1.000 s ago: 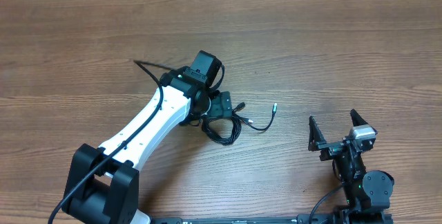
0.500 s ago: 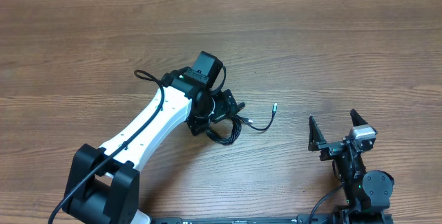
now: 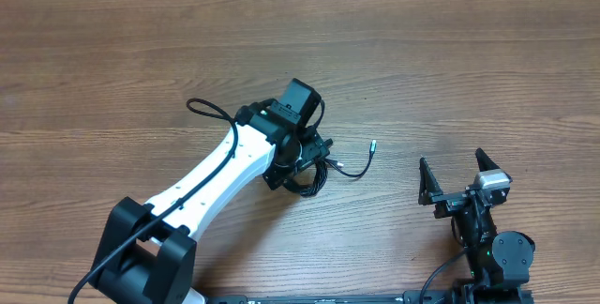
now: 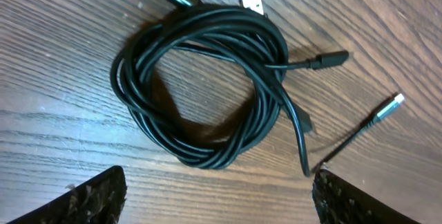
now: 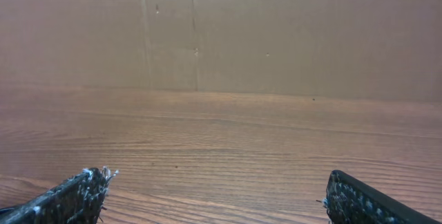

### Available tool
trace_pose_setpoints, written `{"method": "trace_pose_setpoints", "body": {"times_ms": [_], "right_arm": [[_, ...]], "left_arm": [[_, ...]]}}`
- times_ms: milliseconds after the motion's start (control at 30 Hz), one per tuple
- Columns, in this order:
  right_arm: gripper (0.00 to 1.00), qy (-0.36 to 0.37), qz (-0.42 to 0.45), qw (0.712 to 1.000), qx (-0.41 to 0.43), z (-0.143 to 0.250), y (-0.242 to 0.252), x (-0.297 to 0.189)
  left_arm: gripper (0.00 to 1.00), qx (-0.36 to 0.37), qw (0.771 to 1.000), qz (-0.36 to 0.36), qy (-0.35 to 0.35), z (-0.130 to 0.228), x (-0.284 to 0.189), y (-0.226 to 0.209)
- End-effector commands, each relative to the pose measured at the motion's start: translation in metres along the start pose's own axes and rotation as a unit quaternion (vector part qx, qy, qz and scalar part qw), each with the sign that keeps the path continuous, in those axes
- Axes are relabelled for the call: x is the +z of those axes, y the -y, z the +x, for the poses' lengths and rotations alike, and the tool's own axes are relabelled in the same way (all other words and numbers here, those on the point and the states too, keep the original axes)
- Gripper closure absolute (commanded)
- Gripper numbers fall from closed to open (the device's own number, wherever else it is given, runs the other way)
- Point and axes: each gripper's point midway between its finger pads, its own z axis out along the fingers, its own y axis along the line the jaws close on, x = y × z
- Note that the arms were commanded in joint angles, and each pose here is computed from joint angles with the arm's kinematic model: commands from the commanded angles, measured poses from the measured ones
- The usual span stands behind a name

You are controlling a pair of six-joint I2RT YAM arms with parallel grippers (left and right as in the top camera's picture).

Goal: Untangle cables

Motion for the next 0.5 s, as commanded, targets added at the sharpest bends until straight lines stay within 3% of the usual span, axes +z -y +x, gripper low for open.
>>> {"method": "trace_pose_setpoints", "body": {"times_ms": [0, 267, 400, 467], "right_arm": [[0.0, -0.001, 0.003, 1.0, -0.002, 0.003, 0.001, 0.0], [0.0, -0.001, 0.003, 1.0, -0.002, 0.003, 0.001, 0.0], [0.0, -0.001, 0.003, 1.0, -0.002, 0.003, 0.001, 0.0], [0.0, -0.001, 0.003, 1.0, -0.002, 0.003, 0.001, 0.0]], "left_arm": [[0.14, -0.017, 0.999, -0.031, 0.026, -0.003, 0.01, -0.008], [0.16, -0.021, 0.995, -0.086, 0.034, -0.008, 0.041, -0.022], [0.25, -0.031, 0.993, -0.113, 0.015, -0.003, 0.061, -0.031], [0.39, -0.033, 0.992, -0.124, 0.001, 0.001, 0.069, -0.035]]}}
